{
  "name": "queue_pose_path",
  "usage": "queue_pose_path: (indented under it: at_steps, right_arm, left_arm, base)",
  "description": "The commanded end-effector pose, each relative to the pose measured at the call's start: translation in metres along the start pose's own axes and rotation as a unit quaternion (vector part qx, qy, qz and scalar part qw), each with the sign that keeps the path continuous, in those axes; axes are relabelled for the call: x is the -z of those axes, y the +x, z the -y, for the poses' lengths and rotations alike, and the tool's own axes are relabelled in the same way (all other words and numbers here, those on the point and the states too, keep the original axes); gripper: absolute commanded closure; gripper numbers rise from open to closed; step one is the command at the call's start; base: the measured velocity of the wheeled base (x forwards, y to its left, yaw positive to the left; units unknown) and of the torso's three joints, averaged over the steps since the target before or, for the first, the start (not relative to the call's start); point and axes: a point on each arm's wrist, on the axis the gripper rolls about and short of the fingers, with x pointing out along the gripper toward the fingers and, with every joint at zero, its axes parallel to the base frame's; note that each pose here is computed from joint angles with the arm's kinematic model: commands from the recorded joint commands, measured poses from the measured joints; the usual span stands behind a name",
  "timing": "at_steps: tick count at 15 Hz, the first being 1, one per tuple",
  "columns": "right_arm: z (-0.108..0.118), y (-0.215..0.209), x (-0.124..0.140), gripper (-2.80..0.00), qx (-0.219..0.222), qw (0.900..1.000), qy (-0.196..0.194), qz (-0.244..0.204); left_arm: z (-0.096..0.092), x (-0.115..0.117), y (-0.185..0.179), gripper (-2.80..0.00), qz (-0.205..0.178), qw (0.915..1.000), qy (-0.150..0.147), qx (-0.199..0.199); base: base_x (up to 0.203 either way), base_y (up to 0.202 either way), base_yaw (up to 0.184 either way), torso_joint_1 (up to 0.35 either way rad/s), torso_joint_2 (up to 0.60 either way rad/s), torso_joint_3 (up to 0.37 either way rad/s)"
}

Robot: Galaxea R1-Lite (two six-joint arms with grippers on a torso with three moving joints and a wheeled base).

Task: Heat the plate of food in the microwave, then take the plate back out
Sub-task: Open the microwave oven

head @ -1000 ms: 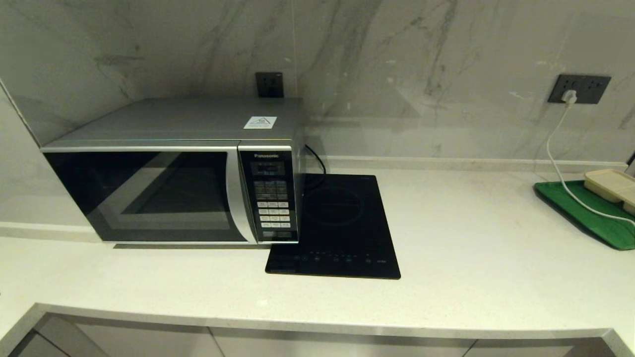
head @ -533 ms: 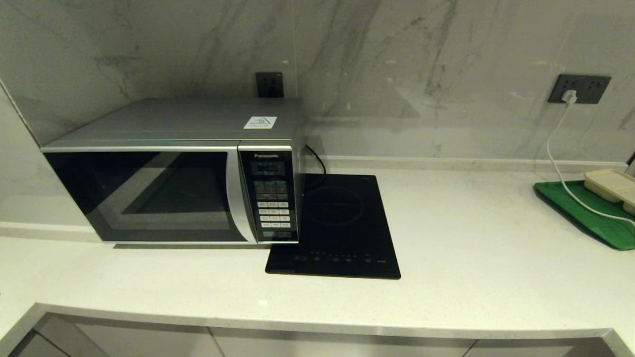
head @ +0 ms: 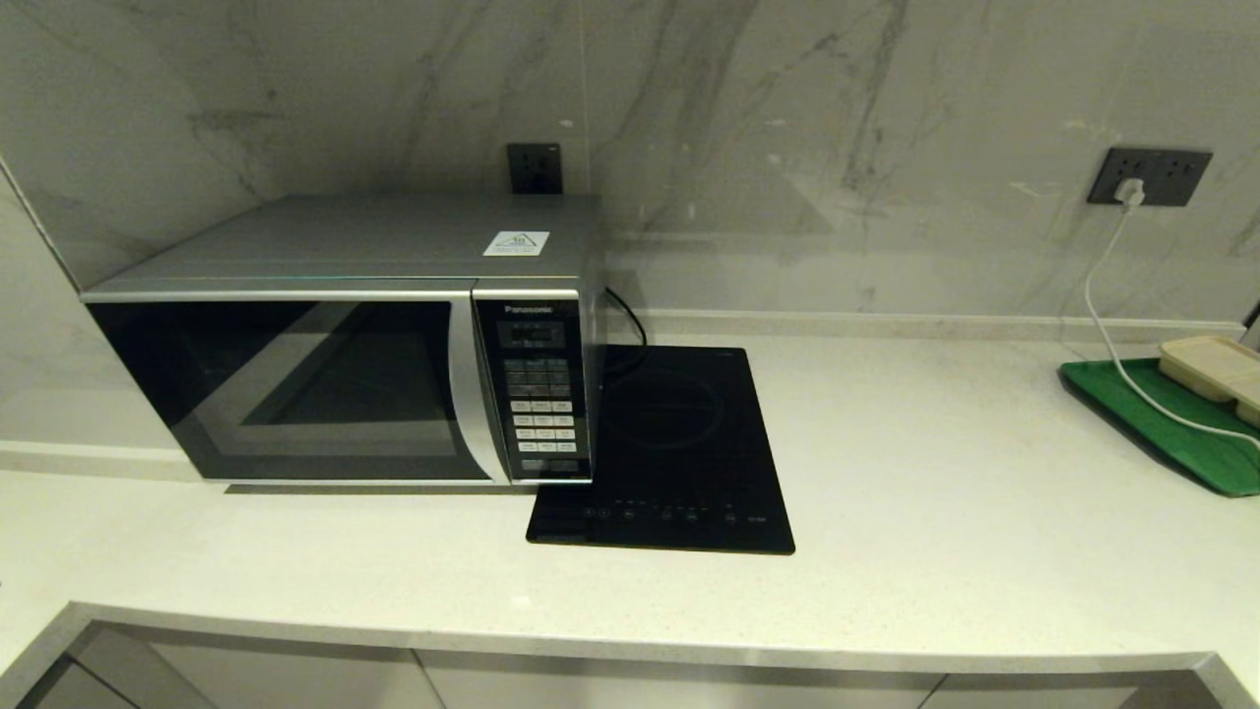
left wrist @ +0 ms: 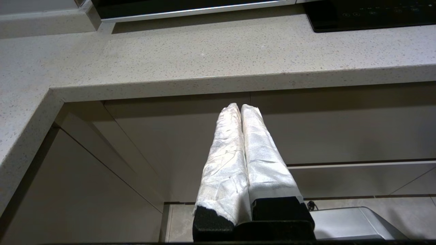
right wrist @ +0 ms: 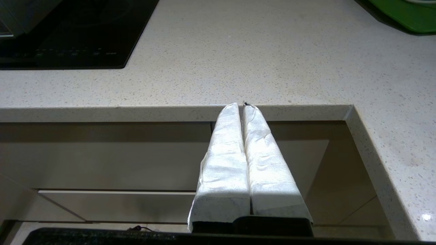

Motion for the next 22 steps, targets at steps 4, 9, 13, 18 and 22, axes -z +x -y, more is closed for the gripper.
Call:
queue_pose_path:
  at_steps: [4, 9, 13, 18, 22]
  right_arm:
    - [0.000, 0.000, 0.000, 0.00, 0.000, 1.000, 0.000, -0.001]
    - [0.000, 0.000, 0.000, 0.00, 0.001, 1.000, 0.000, -0.001]
    - [0.000, 0.000, 0.000, 0.00, 0.000, 1.000, 0.000, -0.001]
    - [0.000, 0.000, 0.000, 0.00, 0.000, 1.000, 0.000, -0.001]
    - [0.000, 0.000, 0.000, 0.00, 0.000, 1.000, 0.000, -0.001]
  left_arm:
    - [0.000, 0.000, 0.000, 0.00, -0.001, 0.9999, -0.012, -0.011]
    - [0.000, -0.003, -0.002, 0.00, 0.004, 0.9999, 0.015, -0.007]
    - [-0.003, -0.051, -0.019, 0.00, 0.059, 0.9980, 0.019, 0.011]
    - [-0.010, -0.147, -0.024, 0.00, 0.076, 0.9968, -0.026, 0.000]
    - [-0.012, -0.187, 0.010, 0.00, -0.098, 0.9680, -0.227, 0.044]
  base:
    - [0.000, 0.000, 0.000, 0.000, 0.00, 0.000]
    - [0.000, 0.000, 0.000, 0.000, 0.00, 0.000]
    - [0.000, 0.000, 0.000, 0.000, 0.00, 0.000]
    - [0.000, 0.000, 0.000, 0.000, 0.00, 0.000]
    - [0.000, 0.000, 0.000, 0.000, 0.00, 0.000]
